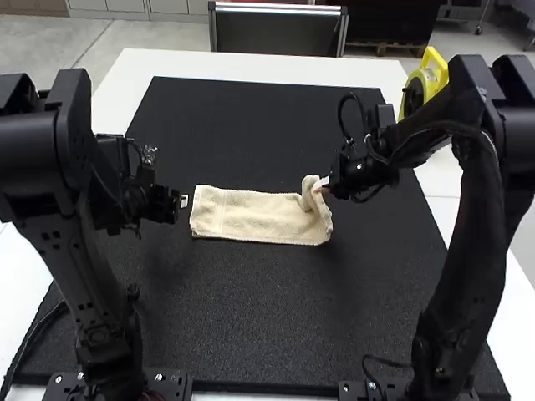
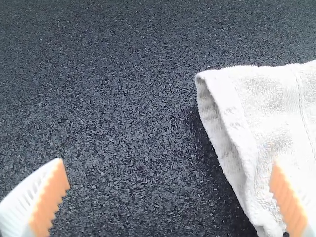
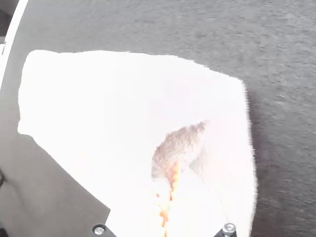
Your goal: Fold the towel.
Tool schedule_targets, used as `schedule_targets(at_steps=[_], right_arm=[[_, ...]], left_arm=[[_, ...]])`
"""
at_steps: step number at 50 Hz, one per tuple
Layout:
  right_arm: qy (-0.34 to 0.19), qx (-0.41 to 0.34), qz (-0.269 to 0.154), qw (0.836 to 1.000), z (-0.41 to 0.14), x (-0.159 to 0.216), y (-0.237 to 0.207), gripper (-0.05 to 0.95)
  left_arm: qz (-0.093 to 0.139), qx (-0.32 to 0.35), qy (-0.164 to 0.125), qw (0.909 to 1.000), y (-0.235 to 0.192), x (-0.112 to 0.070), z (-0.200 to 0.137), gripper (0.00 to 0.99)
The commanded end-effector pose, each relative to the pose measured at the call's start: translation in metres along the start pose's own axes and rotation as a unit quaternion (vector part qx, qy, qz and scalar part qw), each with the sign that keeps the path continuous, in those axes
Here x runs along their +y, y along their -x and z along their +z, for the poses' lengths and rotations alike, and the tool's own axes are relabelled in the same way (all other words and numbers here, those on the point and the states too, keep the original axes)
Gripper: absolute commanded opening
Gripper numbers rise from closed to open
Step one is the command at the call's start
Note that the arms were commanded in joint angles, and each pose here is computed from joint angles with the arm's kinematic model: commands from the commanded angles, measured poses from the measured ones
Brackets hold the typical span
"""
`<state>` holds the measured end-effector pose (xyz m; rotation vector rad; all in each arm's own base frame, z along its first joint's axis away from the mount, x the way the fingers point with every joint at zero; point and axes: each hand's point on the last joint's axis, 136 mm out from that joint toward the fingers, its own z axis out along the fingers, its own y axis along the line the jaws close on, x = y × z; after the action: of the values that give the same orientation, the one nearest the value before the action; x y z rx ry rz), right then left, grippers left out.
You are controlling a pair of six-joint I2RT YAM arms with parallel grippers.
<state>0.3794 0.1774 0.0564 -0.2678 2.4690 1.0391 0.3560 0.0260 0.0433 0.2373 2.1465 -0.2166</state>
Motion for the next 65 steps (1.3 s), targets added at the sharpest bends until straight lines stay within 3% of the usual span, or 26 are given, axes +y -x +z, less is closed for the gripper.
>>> schedule_targets(at_steps=[1,33,65], right_arm=[[0.035,-0.02,-0.007,0.999,0.001,0.04,0.021,-0.02],[0.116,-0.001,-0.023,0.993,0.057,0.129,0.014,-0.02],[0.149,0.039,-0.044,0.987,0.109,0.169,-0.002,-0.02]], left_arm=[[-0.013,-0.011,0.002,0.9998,0.002,0.001,-0.005,0.959],[-0.033,-0.023,0.054,0.9977,-0.01,0.039,-0.023,0.959],[-0.042,-0.033,0.066,0.9964,-0.013,0.054,-0.033,0.959]])
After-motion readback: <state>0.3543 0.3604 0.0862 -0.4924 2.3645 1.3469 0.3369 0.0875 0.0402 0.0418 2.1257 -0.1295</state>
